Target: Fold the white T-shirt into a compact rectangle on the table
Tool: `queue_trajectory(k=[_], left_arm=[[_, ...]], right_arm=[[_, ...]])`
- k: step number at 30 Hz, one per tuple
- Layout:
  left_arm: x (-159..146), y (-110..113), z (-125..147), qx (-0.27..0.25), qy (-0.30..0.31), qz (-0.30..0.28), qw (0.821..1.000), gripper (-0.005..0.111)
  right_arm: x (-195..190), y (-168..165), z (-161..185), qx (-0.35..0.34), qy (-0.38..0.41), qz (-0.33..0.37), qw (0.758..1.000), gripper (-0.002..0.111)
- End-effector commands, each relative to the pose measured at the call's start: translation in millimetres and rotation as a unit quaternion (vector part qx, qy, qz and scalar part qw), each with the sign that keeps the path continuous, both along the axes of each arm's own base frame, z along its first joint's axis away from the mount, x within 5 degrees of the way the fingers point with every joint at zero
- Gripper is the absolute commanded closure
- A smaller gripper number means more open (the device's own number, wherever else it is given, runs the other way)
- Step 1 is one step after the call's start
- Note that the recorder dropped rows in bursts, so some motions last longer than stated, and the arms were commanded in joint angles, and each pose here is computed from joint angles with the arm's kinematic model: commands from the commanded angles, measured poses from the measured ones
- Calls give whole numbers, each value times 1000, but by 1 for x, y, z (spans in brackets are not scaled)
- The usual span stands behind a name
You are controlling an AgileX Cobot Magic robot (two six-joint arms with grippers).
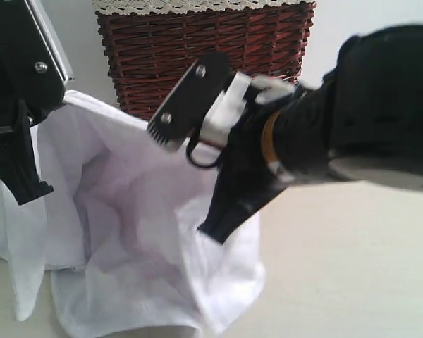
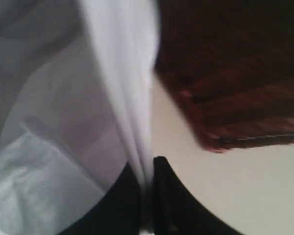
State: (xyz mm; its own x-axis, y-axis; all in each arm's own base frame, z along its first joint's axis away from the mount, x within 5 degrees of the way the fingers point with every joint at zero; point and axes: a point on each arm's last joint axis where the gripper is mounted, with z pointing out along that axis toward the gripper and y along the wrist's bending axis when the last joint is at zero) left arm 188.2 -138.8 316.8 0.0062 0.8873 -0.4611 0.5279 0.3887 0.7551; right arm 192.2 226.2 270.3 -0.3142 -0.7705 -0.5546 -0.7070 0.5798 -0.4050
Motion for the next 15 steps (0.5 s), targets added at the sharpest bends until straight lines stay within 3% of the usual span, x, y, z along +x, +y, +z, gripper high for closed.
queue_trajectory(k=[1,4,10,12,15], left_arm=[[5,4,20,41,-71,-4,997,107],[10,7,53,42,-142,21,989,107],[10,19,138,61,-304,69,948,107],[8,24,158,35,-321,79,943,107],[7,32,168,-11,-296,107,949,107]], right_arm=[[6,-35,55,-66,-100,-97,988,108],[4,-46,96,-54,-141,-113,982,108],[4,-67,174,-53,-263,-158,950,108],[3,-72,192,-50,-285,-161,944,108],[0,-77,209,-35,-294,-173,939,108]])
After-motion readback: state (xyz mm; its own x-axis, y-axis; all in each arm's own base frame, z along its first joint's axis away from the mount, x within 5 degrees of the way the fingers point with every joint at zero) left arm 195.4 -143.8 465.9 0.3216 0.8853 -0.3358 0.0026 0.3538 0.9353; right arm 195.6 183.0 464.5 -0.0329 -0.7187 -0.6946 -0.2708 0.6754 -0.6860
